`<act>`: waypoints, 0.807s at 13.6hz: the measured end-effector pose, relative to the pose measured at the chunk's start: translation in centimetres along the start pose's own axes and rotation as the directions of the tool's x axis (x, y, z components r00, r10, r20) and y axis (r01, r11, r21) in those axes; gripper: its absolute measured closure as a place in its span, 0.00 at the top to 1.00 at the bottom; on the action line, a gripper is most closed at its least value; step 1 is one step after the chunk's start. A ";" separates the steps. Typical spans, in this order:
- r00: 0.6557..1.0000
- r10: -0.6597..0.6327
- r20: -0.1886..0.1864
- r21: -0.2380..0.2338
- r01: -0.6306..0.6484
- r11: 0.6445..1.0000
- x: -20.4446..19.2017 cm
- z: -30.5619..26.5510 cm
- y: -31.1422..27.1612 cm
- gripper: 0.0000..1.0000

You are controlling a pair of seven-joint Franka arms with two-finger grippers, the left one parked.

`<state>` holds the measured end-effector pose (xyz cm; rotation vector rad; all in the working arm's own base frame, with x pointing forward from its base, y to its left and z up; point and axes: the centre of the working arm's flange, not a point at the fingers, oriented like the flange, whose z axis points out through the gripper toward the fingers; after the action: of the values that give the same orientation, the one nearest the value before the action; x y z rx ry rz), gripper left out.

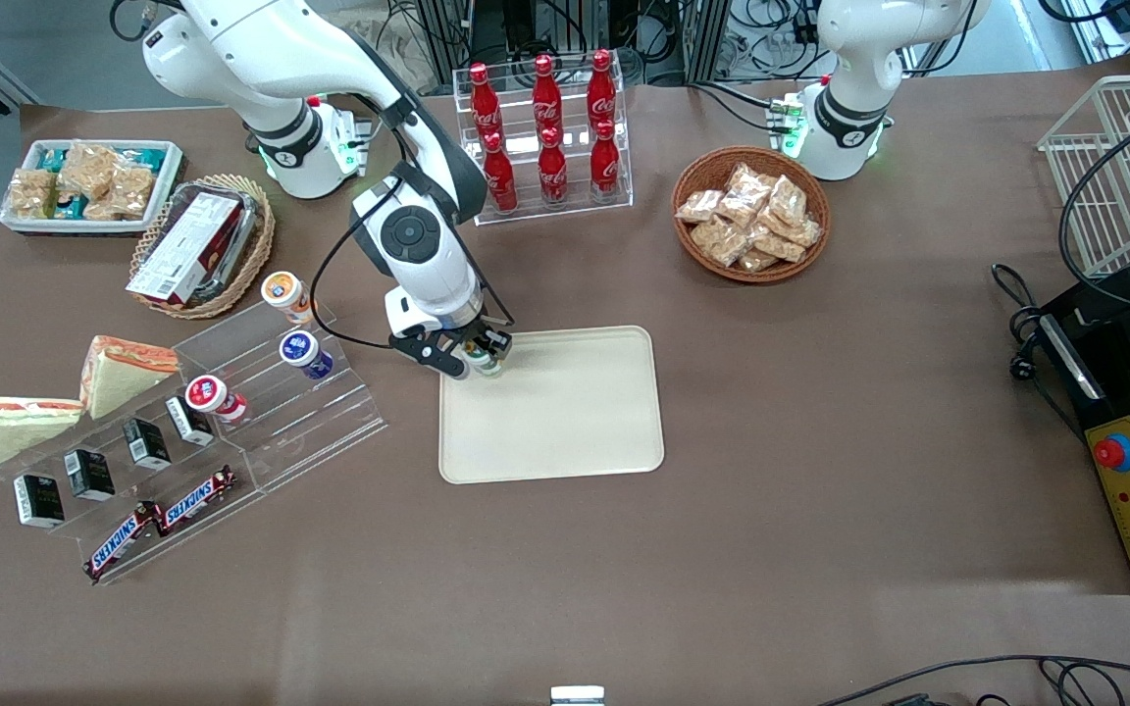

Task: Place green gum on tray
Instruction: 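Carry the green gum bottle over the cream tray and lower it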

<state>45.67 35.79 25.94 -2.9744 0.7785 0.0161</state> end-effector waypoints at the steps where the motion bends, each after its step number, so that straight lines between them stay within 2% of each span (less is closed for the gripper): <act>1: 1.000 0.001 0.002 -0.006 -0.001 1.000 -0.1 0.6 0.3 0.59; 4: 1.000 0.002 0.002 -0.010 -0.002 1.000 -0.1 1.8 0.6 0.59; 5: 1.000 0.004 0.001 -0.010 -0.004 1.000 -0.1 2.2 0.6 0.63; 9: 1.000 0.014 -0.007 -0.002 -0.014 1.000 0.5 2.0 0.6 0.99; 11: 1.000 0.017 -0.012 0.007 -0.017 1.000 0.8 1.6 0.3 1.00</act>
<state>46.23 35.19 24.26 -2.9641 0.8029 -0.0032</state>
